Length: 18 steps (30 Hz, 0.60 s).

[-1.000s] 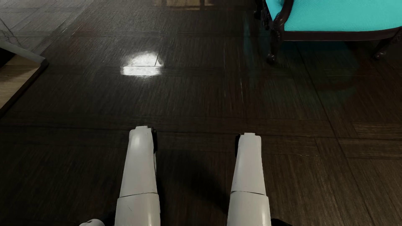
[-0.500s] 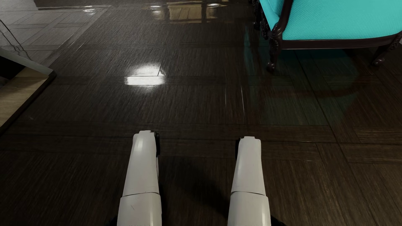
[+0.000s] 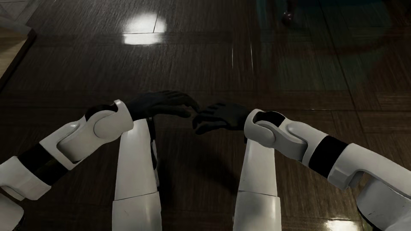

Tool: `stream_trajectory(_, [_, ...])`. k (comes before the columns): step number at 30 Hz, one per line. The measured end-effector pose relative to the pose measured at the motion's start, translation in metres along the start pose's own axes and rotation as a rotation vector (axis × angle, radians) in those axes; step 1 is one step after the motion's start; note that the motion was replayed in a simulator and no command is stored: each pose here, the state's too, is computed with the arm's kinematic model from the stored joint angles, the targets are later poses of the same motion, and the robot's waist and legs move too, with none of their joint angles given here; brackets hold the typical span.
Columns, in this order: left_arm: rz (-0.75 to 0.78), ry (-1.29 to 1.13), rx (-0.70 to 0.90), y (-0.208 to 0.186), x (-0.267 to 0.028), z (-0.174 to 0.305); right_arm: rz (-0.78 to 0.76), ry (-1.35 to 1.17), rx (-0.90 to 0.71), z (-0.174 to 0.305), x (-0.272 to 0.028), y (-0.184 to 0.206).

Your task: Get off of the dark orange box

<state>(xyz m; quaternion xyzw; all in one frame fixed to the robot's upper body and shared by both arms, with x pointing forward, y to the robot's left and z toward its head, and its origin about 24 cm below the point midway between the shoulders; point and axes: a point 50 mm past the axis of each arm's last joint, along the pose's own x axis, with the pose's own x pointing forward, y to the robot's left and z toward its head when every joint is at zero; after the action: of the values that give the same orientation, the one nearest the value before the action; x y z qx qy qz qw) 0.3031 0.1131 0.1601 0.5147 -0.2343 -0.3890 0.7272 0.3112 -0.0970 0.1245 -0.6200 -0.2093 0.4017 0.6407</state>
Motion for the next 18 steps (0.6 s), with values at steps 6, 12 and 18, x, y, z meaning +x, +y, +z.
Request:
stream_trajectory(6, [0.248, -0.264, 0.169, 0.059, 0.006, 0.053, -0.333, -0.202, -0.158, 0.030, -0.007, -0.057])
stream_trajectory(12, [0.303, -0.428, 0.245, 0.076, 0.003, 0.089, -0.458, -0.290, -0.204, 0.045, -0.022, -0.080])
stream_trajectory(18, [0.272, -0.225, 0.182, 0.054, 0.022, 0.042, -0.351, -0.120, -0.151, 0.012, -0.001, -0.051])
